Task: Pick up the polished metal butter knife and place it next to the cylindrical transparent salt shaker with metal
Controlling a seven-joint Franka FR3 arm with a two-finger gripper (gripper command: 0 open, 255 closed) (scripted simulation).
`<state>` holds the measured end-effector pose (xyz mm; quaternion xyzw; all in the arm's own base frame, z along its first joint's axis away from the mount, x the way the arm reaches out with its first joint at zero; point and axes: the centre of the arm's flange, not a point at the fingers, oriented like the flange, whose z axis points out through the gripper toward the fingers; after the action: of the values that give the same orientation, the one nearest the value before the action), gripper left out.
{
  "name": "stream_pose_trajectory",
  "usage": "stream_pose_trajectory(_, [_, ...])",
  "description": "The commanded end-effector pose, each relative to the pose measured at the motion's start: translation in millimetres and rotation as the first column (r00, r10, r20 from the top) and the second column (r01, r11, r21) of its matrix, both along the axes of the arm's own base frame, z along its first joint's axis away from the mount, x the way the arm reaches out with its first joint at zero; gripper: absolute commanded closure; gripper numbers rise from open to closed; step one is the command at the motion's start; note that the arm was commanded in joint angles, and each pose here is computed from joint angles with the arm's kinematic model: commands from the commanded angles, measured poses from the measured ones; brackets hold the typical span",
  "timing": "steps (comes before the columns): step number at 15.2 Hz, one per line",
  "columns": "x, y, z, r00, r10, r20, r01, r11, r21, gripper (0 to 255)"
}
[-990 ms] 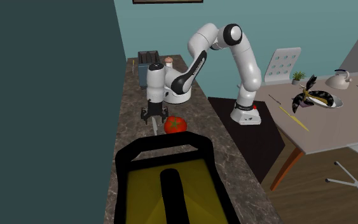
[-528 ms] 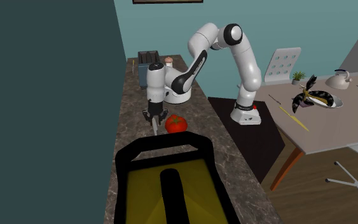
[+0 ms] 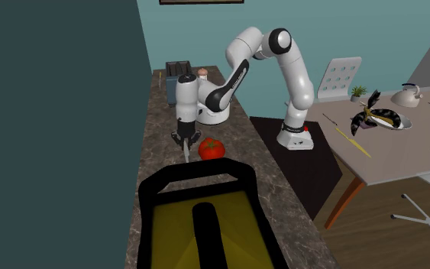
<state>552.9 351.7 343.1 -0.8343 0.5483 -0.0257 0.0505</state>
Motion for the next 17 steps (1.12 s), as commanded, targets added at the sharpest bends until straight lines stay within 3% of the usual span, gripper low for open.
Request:
stream_pose_trajectory(1, [0.8, -0.4, 8.8, 1.0, -0.001, 0.001, 0.001, 1.0, 0.002, 255])
stream_pose_trajectory(17, [0.8, -0.4, 93.3, 1.0, -0.001, 0.001, 0.001, 1.0, 0.002, 255])
